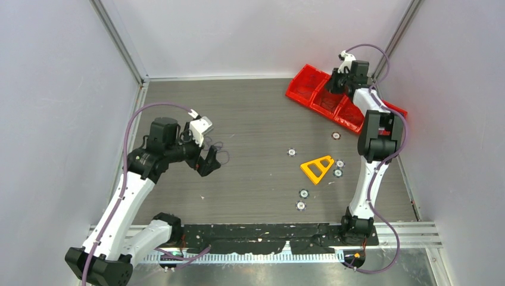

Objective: Untangle the cables

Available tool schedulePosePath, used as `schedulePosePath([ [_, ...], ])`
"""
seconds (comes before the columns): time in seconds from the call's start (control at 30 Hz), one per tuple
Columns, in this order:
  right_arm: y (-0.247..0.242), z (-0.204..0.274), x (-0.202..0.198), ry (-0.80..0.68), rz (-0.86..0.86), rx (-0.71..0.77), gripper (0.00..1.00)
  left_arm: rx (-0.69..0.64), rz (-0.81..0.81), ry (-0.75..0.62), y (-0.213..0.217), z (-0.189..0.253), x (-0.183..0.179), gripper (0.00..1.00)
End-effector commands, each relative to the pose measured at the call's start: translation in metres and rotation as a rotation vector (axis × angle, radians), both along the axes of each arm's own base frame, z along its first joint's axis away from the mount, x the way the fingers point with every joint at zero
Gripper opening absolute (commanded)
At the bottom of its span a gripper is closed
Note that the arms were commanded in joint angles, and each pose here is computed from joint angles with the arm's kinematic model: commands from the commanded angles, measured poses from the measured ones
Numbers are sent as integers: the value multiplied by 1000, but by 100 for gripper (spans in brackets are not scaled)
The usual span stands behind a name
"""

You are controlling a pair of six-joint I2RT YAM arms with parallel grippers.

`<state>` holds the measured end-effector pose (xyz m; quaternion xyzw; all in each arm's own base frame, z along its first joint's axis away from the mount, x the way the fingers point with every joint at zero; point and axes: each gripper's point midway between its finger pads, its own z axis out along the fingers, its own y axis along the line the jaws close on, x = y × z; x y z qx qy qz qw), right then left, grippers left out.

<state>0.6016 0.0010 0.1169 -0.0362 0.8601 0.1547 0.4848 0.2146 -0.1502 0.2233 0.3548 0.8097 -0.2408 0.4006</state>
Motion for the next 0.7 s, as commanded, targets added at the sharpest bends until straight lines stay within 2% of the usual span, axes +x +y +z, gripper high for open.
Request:
schedulePosePath([
  [0.0, 13, 46, 22, -125, 41, 50, 5, 17, 1, -1, 5, -3, -3, 99],
  [0.13, 11, 45, 28, -127, 35, 51, 5, 25, 1, -2, 6, -4, -3, 100],
  [0.3, -4, 29, 22, -87, 30, -59, 6, 32, 3, -1, 8, -6, -1, 99],
  [0.37, -9, 24, 17, -64, 39, -88, 10, 35, -1, 2, 8, -6, -1, 100],
  [0.43, -14, 24, 13, -52, 39, -98, 29, 37, 10, 3, 10, -6, 1, 100],
  [0.47, -16, 30, 12, -58, 39, -101, 34, 37, 28, 4, 12, -7, 4, 100],
  [0.5, -17, 33, 10, -56, 41, -100, 47, 31, 50, 7, 14, -7, 7, 100],
  [0.57, -16, 51, 6, -76, 56, -97, 59, 13, 84, 24, 18, -8, 13, 100],
  [0.67, -7, 76, -5, -99, 116, -81, 73, 24, 156, 76, 30, -15, 27, 99],
])
